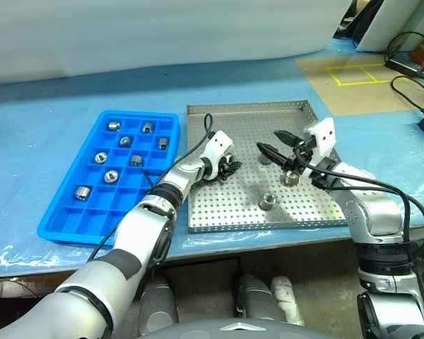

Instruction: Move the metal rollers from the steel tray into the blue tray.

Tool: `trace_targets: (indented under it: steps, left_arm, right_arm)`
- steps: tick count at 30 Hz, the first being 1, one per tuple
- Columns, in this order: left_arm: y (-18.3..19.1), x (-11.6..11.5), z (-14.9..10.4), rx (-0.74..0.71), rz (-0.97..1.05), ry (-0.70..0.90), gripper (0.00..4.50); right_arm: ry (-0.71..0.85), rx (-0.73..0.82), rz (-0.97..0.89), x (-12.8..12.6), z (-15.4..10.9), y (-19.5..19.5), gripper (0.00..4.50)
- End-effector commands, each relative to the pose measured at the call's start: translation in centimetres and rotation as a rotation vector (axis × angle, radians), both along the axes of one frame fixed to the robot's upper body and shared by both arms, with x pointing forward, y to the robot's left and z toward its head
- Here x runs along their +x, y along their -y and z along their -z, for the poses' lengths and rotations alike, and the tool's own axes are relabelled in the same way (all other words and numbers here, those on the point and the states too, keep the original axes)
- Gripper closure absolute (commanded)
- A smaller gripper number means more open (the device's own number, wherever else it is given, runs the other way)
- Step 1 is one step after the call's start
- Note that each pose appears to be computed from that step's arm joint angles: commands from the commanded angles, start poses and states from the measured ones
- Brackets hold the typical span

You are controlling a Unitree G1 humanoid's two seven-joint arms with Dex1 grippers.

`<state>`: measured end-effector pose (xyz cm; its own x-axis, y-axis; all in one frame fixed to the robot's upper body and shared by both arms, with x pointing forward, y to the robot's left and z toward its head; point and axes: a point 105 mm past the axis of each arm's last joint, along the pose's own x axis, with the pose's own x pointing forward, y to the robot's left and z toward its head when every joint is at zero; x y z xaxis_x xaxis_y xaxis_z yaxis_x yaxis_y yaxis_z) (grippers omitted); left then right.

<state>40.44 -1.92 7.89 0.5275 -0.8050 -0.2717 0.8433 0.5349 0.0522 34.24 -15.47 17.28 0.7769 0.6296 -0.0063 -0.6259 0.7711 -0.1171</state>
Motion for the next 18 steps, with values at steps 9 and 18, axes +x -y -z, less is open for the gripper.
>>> trace_targets:
  steps: [9,18]
  left_arm:
    - [-7.5,-2.3,-10.2,-0.237,0.044,0.219,2.76]
    - [-18.7,-8.8,-10.5,-0.202,-0.185,0.161,2.76]
  right_arm:
    - [0.003,0.094,-0.246,-1.8,-3.8,-2.0,1.27]
    - [-0.106,0.04,-0.572,-2.3,-1.3,-8.4,1.27]
